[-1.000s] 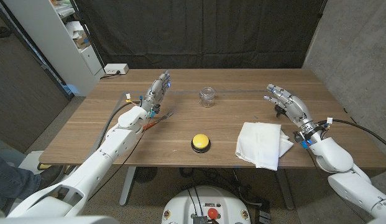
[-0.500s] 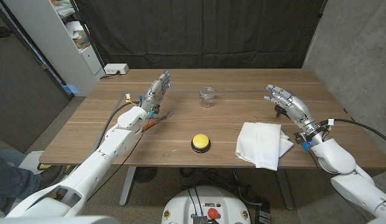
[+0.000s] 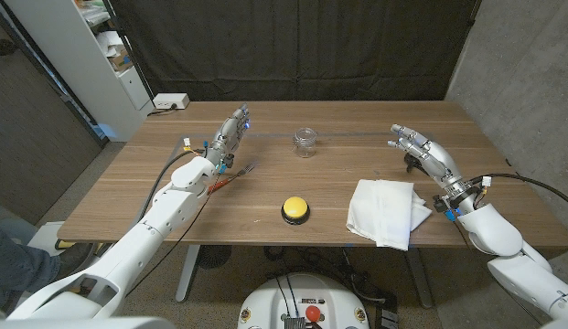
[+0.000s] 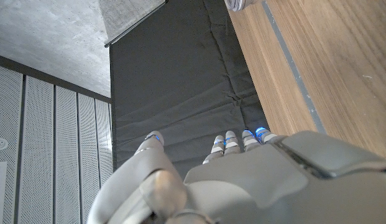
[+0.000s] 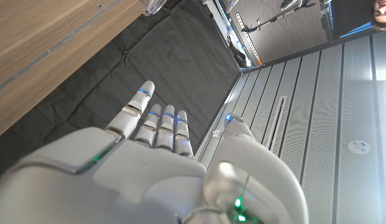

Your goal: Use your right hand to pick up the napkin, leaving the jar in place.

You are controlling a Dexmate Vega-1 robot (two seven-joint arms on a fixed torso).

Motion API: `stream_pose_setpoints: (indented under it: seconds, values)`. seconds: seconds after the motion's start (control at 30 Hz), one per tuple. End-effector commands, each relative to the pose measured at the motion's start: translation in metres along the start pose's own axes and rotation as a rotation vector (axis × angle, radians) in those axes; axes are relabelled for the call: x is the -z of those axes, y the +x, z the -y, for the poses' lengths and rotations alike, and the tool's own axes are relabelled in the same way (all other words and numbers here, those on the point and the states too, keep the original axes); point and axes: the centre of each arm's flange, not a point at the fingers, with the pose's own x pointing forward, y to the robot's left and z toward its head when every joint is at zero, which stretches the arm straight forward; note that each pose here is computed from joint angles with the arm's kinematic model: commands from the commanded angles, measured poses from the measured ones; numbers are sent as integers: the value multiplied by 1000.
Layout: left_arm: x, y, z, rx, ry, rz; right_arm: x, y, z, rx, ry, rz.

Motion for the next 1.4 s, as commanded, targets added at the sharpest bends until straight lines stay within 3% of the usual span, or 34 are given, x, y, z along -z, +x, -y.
stream_pose_setpoints:
  seconds: [0.03,0.8,1.4]
  values:
    - [-1,4,-3,6,0,7,-4,-1,0,-17,-88,27]
    - [1,4,-3,0,4,-3,-5,-3,5,-64,-226,68]
    - [1,-2,0,-8,4,-8,-10,-5,7,-87,-340,145]
